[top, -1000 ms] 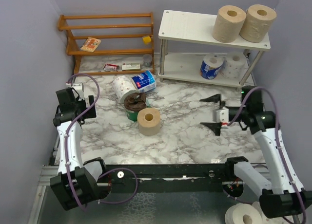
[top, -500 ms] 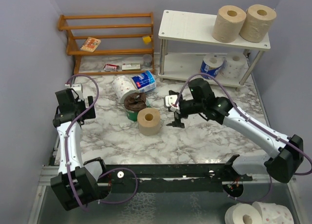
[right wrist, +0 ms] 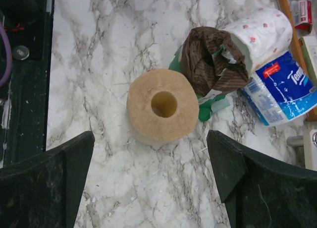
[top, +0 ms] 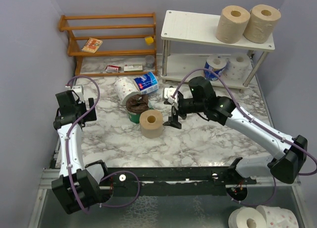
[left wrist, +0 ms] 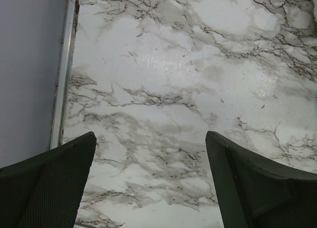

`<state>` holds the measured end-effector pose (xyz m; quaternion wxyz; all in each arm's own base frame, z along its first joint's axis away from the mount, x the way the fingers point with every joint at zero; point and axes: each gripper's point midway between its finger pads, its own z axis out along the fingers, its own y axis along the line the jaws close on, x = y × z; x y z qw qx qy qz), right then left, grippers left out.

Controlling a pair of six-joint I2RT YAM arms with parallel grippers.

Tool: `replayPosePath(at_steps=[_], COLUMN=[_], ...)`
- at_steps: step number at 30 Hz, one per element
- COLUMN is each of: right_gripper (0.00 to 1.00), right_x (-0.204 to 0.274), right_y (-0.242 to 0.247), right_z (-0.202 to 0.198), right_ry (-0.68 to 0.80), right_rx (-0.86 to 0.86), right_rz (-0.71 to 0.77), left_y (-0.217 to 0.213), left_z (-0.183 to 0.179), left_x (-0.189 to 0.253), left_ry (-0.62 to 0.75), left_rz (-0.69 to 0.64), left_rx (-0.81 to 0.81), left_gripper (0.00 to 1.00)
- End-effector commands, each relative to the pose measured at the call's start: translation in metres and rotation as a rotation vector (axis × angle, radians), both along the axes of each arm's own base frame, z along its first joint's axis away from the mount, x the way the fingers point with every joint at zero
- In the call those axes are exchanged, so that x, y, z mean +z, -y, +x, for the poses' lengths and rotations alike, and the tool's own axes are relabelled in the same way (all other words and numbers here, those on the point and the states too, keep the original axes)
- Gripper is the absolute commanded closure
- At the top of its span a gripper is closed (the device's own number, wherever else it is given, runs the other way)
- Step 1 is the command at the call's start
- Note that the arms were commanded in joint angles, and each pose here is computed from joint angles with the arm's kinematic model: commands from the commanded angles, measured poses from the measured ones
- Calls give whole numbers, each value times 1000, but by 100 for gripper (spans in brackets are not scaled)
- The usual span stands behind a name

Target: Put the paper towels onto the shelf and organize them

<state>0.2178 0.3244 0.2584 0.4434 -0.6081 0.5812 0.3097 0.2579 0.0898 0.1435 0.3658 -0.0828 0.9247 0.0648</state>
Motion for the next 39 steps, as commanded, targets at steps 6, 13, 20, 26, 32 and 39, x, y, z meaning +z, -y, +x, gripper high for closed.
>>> replayPosePath(at_steps=[6, 13, 20, 26, 32, 39], right_gripper=[12, 10, 24, 30, 31, 73], right_x=[-78, -75, -104, -139, -146, -160], right_y=[-11, -42, -54, -58, -62, -61], right_z=[-43, -18, -1, -9, -5, -3], right_ry=[192, 435, 473, 371, 372, 362], right_rx=[68, 33, -12, 36, 22, 2], right_rz=[-310, -363, -386, -467, -476, -492], left_y=[-3, -6, -7, -8, -8, -8], left_z=[3, 0, 0, 0, 0, 0], left_x=[3, 14, 11, 7, 6, 7], left_ry=[19, 63, 51, 34, 30, 35], left_rz=[4, 15, 11, 8, 6, 6], left_rx=[11, 21, 26, 30, 30, 25], left_gripper=[6, 6, 6, 6, 6, 6])
